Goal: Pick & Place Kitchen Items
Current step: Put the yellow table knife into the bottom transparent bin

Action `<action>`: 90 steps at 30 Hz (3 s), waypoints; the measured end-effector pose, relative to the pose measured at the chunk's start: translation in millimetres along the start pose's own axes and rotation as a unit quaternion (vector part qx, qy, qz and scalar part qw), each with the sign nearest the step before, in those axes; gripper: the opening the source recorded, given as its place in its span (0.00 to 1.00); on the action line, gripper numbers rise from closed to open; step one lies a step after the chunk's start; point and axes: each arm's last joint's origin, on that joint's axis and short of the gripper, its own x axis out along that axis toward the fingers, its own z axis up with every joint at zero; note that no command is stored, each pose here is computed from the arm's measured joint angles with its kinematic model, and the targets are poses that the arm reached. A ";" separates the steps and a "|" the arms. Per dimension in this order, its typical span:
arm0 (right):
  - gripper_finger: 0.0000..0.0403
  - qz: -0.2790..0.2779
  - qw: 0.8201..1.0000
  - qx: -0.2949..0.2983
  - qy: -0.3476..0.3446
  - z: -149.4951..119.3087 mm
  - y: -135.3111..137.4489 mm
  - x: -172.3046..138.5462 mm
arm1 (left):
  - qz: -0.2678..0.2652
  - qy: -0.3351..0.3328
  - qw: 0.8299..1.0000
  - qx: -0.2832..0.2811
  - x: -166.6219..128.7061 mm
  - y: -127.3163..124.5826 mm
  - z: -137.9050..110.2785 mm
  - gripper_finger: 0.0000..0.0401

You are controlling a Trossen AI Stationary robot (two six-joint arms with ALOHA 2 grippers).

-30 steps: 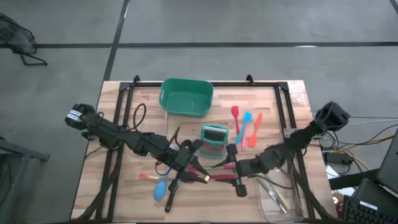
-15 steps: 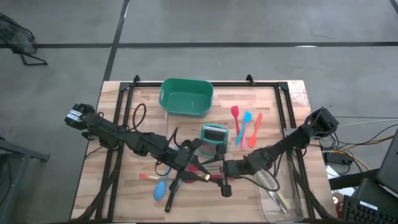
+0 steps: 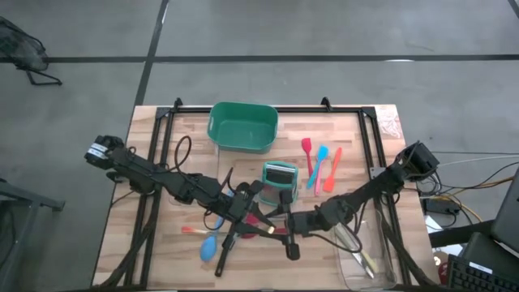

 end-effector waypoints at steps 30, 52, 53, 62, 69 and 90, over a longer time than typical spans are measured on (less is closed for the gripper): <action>0.09 0.054 0.998 0.032 0.017 10.0 0.0 -6.6 | 0.007 -0.003 1.000 -0.007 -12.5 -0.4 13.6 0.42; 0.10 -0.044 0.863 0.351 0.361 84.7 -33.3 -105.1 | -0.006 0.112 0.994 -0.015 -36.7 -20.5 -33.5 0.43; 0.10 -0.056 0.850 0.358 0.381 88.3 -33.4 -110.1 | -0.001 0.108 0.994 -0.015 -37.2 -20.2 -36.4 0.43; 0.10 -0.158 0.742 0.410 0.507 90.4 -10.5 -148.4 | 0.010 0.034 0.999 0.001 -44.3 -20.4 -59.4 0.43; 0.10 -0.212 0.678 0.440 0.550 65.7 23.2 -172.5 | 0.010 0.010 1.000 0.010 -52.7 -22.4 -76.9 0.43; 0.16 -0.290 0.584 0.351 0.672 -13.5 64.3 -187.5 | 0.009 0.014 1.000 0.002 -54.2 -22.8 -81.1 0.43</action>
